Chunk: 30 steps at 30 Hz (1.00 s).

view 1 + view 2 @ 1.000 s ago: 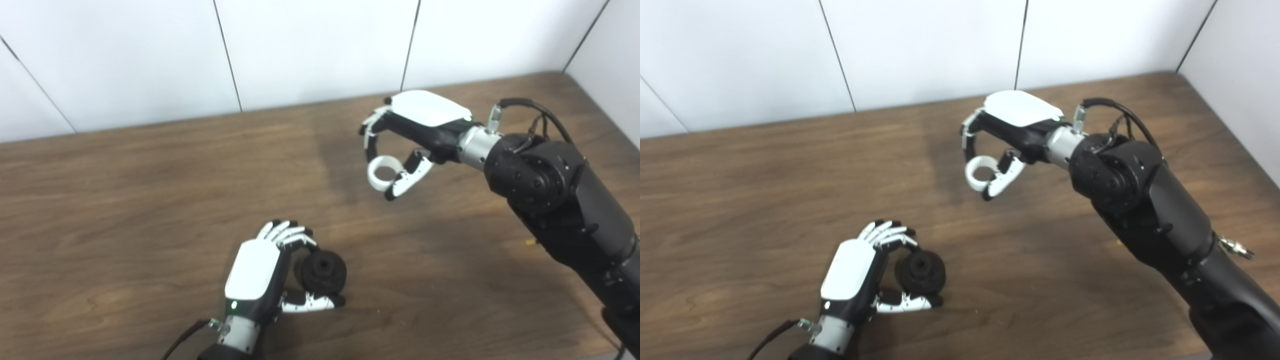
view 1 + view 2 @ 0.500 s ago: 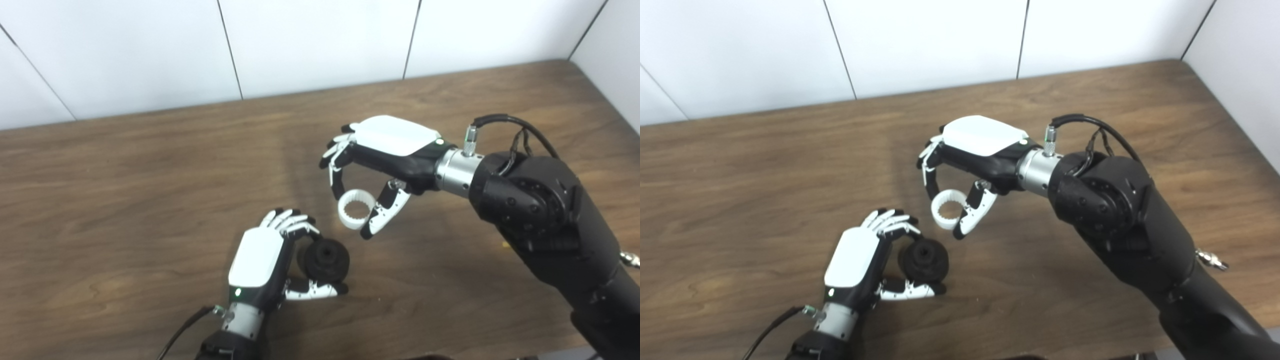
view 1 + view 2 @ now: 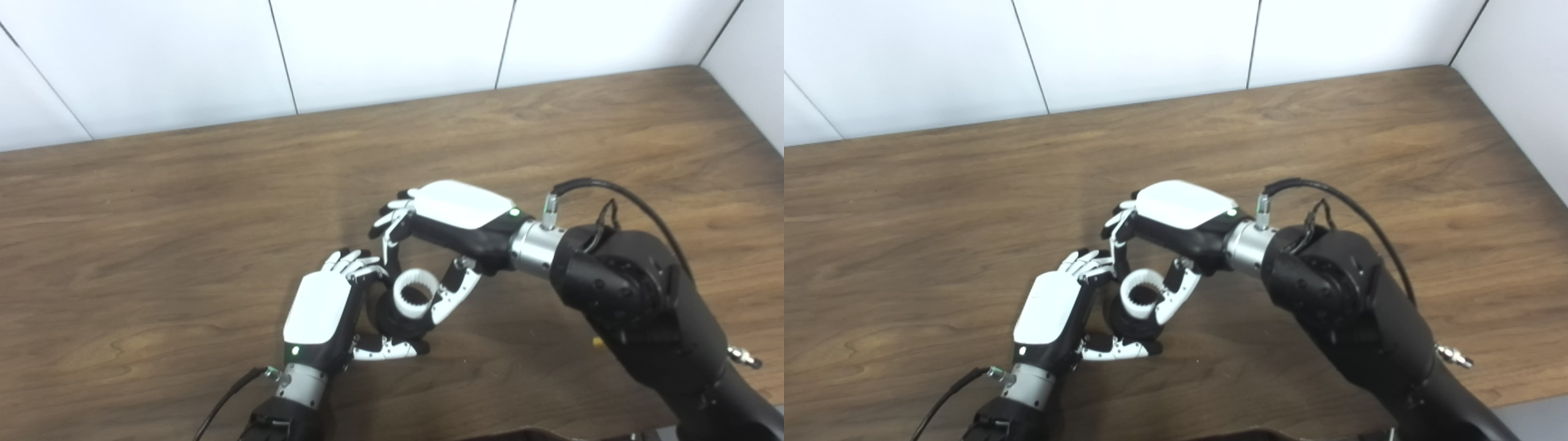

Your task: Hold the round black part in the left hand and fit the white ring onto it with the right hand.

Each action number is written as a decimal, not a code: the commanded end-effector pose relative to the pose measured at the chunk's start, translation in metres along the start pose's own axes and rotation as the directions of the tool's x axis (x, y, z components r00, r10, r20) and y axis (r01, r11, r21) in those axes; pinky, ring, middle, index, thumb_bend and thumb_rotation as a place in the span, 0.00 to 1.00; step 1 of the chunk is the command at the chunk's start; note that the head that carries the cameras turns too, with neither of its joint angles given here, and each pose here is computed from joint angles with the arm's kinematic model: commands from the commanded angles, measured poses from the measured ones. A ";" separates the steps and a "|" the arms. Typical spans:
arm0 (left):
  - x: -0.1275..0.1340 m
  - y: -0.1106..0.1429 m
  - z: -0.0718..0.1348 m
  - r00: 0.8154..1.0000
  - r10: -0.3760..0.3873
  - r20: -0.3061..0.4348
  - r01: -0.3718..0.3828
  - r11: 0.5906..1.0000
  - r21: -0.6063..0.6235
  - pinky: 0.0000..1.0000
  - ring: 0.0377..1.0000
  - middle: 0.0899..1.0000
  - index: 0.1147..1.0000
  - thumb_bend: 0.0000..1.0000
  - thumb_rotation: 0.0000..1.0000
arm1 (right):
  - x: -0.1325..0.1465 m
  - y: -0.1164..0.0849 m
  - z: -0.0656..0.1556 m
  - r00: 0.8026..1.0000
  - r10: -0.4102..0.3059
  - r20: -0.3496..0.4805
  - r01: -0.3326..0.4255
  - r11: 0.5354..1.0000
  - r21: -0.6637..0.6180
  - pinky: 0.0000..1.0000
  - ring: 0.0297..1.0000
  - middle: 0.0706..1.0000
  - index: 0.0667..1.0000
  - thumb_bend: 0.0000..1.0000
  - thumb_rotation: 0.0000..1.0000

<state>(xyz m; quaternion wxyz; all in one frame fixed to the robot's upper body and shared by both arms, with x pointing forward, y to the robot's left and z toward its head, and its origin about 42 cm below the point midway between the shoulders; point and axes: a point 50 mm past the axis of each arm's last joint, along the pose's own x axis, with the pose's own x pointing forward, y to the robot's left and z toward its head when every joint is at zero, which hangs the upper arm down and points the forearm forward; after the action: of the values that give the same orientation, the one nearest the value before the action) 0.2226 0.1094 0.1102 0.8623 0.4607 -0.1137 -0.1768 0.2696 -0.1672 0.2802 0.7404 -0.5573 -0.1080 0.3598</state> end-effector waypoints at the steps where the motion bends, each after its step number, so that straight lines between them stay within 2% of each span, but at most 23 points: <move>1: -0.009 -0.019 -0.004 0.989 -0.137 -0.046 0.137 0.991 -0.005 0.93 0.85 0.74 0.42 0.52 0.05 | 0.000 -0.007 0.004 0.998 -0.064 0.022 0.064 0.997 -0.043 1.00 0.93 0.84 0.45 0.52 0.14; 30: -0.008 -0.017 0.001 0.991 -0.130 -0.042 0.130 0.991 -0.008 0.92 0.84 0.74 0.42 0.52 0.05 | 0.014 0.010 -0.007 0.997 -0.081 0.017 0.082 0.993 -0.081 1.00 0.93 0.84 0.45 0.52 0.14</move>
<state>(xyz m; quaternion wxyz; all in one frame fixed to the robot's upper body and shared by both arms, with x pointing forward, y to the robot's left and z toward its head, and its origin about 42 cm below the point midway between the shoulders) 0.2223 0.1070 0.1128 0.8621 0.4612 -0.1120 -0.1773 0.2756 -0.1633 0.2552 0.7326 -0.5740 -0.1215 0.3451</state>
